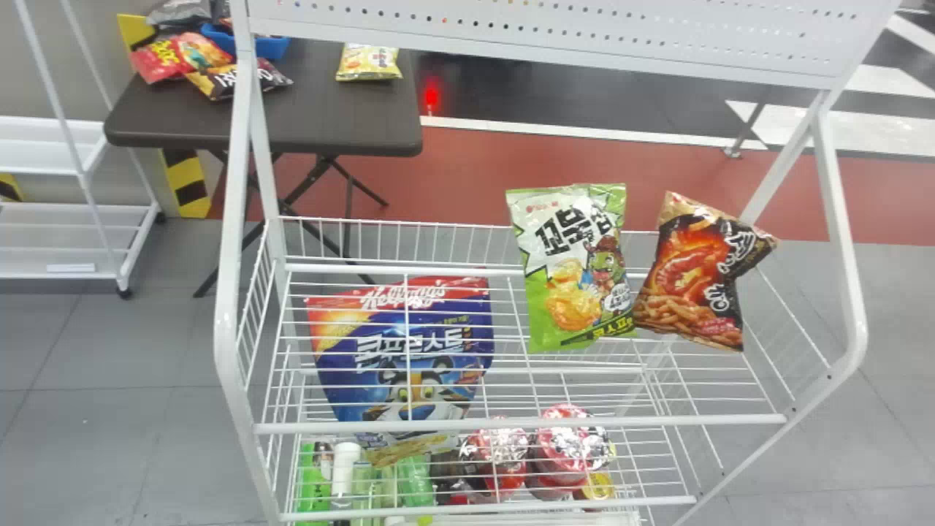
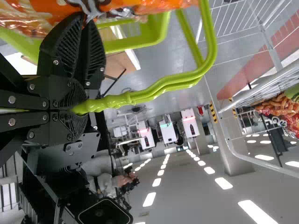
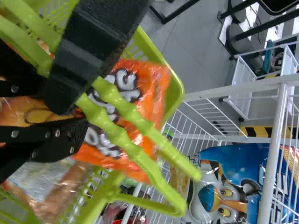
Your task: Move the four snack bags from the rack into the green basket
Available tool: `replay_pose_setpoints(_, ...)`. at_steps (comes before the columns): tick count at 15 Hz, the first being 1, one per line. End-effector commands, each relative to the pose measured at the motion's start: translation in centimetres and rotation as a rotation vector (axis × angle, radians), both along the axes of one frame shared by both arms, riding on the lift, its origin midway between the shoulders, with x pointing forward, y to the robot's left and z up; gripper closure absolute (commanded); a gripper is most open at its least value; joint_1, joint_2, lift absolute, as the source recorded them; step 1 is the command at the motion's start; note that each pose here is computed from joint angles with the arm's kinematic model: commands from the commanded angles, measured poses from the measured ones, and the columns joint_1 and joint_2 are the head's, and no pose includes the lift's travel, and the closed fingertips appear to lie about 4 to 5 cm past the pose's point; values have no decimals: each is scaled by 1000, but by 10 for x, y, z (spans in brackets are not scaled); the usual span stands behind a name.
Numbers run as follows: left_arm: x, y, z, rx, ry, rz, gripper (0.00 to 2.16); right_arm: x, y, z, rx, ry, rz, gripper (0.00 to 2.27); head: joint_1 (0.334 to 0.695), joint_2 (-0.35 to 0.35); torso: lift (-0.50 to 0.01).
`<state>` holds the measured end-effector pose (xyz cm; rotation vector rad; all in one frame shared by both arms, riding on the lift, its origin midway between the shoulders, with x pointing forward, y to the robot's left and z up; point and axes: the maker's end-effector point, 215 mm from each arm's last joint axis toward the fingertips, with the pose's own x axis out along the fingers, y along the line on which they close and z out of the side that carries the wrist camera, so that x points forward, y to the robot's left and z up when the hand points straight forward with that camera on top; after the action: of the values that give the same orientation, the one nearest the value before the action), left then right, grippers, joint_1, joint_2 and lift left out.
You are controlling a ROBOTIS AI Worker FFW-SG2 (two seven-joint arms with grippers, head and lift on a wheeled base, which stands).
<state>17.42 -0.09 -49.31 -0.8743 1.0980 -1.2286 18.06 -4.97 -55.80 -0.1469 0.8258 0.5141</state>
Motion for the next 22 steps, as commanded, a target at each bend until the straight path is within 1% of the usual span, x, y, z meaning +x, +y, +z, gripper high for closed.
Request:
replay_pose_setpoints(1, 0, 1, 0, 1, 1, 1, 2054, 3, -14, -1, -15, -9, -19, 29, 695, -195, 0)
replay_pose_setpoints(4, 0, -1, -1, 3, -5, -1, 2054, 9, -40, 0, -54, -29, -60, 56, 695, -243, 0)
replay_pose_setpoints(5, 0, 0, -1, 3, -5, 0, 2054, 13, -53, 2, -73, -38, -80, 56, 695, -293, 0)
replay_pose_setpoints(7, 1, 1, -1, 3, -5, 3, 2054, 26, -82, 9, -114, -73, -120, 49, 695, -348, 0)
replay_pose_setpoints(9, 2, 2, -1, 6, -7, 6, 2054, 50, -111, 27, -142, -153, -184, 36, 695, -350, 0)
replay_pose_setpoints(11, 3, 1, -1, 6, -10, 4, 2054, 82, -142, 51, -142, -237, -272, 36, 695, -350, 0)
replay_pose_setpoints(14, 1, -2, -2, 10, -8, -5, 2054, 150, -178, 110, -114, -433, -376, 36, 695, -350, 0)
replay_pose_setpoints(16, -1, -4, -2, 13, -9, -11, 2054, 204, -196, 154, -68, -558, -431, 36, 695, -350, 0)
replay_pose_setpoints(17, -1, -5, -3, 14, -9, -14, 2054, 228, -200, 169, -52, -602, -449, 36, 695, -350, 0)
replay_pose_setpoints(18, -4, -8, -3, 16, -9, -23, 2054, 256, -206, 179, -48, -629, -469, 36, 695, -350, 0)
replay_pose_setpoints(22, -4, -8, -4, 22, -11, -24, 2054, 345, -230, 198, -72, -692, -517, 36, 695, -350, 0)
